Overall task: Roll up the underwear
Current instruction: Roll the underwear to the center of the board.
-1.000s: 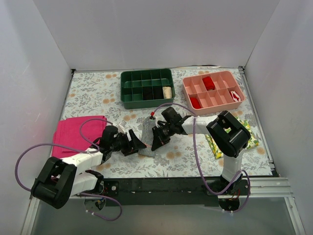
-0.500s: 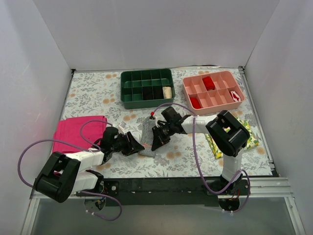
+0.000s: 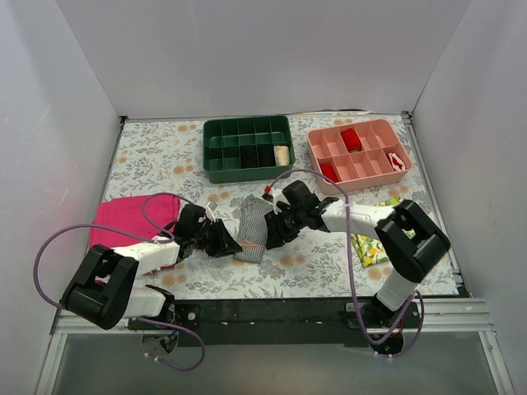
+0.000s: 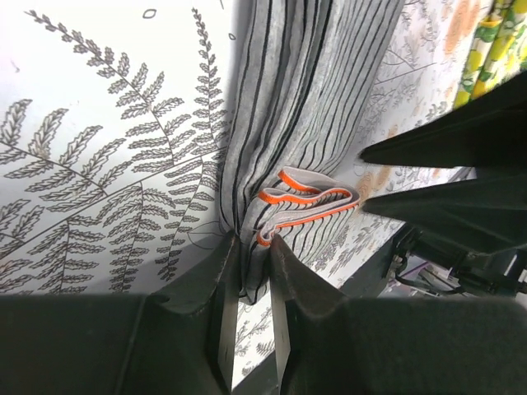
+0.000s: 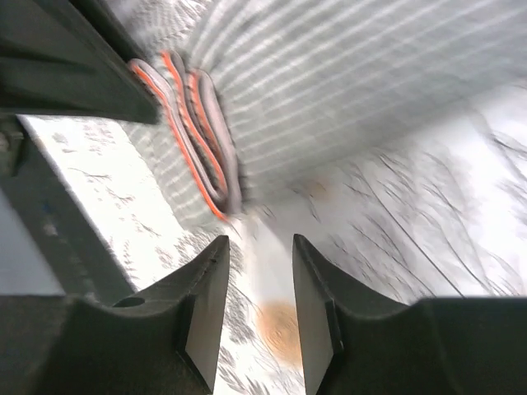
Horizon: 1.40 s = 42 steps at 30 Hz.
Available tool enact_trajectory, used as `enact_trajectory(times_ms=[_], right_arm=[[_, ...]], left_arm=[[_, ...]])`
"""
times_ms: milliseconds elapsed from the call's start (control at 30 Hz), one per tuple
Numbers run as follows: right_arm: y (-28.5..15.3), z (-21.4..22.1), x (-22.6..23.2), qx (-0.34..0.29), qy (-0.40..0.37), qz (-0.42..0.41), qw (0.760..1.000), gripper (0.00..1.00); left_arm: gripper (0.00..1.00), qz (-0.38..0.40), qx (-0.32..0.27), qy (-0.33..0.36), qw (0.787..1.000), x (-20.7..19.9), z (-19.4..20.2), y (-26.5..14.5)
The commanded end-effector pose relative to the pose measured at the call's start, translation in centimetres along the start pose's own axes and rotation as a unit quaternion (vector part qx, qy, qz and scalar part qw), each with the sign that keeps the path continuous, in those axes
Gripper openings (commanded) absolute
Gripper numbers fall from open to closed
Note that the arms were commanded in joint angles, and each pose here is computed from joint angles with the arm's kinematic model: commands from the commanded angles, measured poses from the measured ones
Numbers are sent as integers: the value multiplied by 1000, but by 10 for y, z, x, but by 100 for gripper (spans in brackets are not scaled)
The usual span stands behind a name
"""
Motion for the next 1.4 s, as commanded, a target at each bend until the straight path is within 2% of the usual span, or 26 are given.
enact_trajectory(times_ms=[0, 133, 300, 467, 667, 900, 1100, 1367], right_arm=[[-39, -3, -7, -38, -61, 173, 982, 45], [-58, -10, 13, -71, -141, 225, 962, 46], [-50, -15, 58, -95, -256, 251, 929, 47], [-24, -4, 80, -65, -335, 251, 906, 46], [-4, 4, 88, -54, -382, 260, 885, 46], [14, 1, 112, -54, -435, 241, 866, 47], [30, 3, 121, -46, -453, 236, 858, 47], [49, 13, 110, -26, -468, 255, 846, 47]], left_arm=[[7, -66, 13, 0, 998, 4, -3, -3], [6, -99, 39, -13, 994, -4, -9, 0], [2, -146, 87, -15, 985, -11, -20, 7], [1, -167, 121, -6, 979, -17, -24, 6], [0, -173, 149, 2, 973, -23, -29, 7], [0, -175, 154, 4, 972, -24, -34, 6], [0, -171, 152, 6, 973, -27, -38, 5], [0, -168, 158, 5, 973, -24, -37, 6]])
Point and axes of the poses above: each gripper's point midway between its finger pads, its own y axis out along the fingers, its own x axis along the line the jaws close on, z = x × y, the point moved 9 cm from there along -y, back along the fingers, and after that the axes turned 10 degrees about -y, right-handed, at the moved point
